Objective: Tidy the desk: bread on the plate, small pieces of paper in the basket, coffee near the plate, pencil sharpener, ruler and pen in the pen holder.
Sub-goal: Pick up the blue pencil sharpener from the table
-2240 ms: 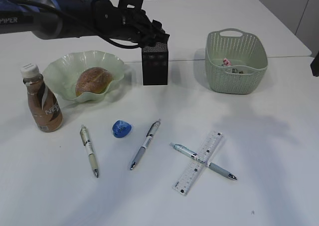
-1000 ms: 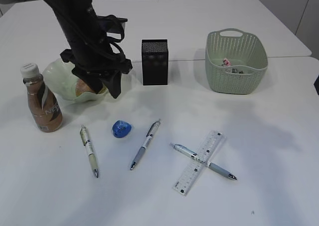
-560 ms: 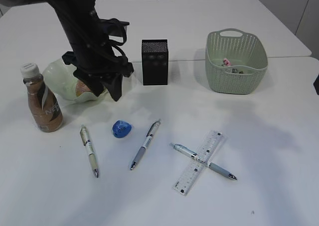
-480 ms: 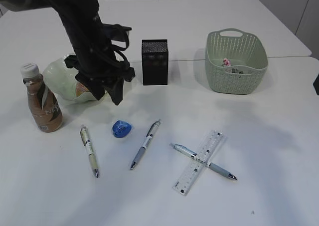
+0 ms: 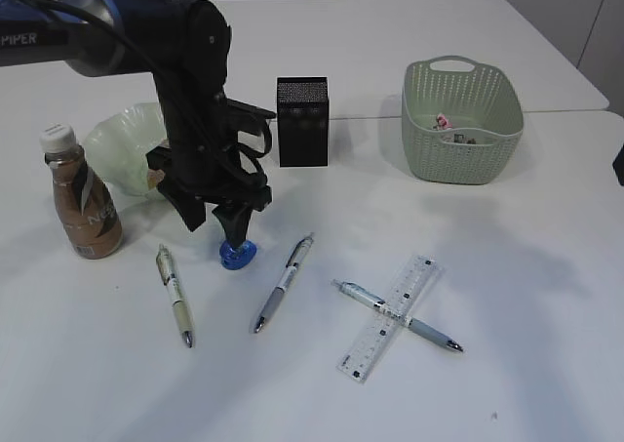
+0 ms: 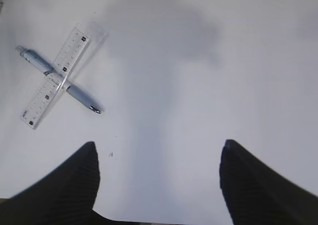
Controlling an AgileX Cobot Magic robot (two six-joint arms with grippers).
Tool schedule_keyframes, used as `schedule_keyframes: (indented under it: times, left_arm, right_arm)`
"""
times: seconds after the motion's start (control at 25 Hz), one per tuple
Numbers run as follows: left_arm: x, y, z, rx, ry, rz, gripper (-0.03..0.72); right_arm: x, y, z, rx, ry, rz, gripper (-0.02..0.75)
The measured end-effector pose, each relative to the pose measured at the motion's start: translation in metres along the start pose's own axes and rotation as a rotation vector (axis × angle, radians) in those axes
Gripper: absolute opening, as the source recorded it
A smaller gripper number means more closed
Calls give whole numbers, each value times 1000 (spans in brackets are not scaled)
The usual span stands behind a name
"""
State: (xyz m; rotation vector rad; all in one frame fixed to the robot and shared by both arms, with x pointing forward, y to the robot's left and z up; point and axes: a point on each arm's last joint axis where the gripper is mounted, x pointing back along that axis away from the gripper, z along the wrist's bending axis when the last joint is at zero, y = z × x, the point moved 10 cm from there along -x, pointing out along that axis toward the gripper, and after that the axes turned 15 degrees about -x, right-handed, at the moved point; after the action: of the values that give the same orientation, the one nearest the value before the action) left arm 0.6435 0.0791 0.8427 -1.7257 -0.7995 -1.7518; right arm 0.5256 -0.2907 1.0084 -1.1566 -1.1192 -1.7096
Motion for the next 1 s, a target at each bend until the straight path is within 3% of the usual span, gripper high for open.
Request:
schedule_keyframes:
  times: [0.68, 1.0]
  left_arm:
    - [-25, -2, -5, -111, -29, 44, 472]
    - [-27, 10, -6, -127, -29, -18, 472]
  right_arm:
    - [0, 2, 0, -2, 2, -10, 585]
    - [0, 3, 1, -2, 5, -16, 585]
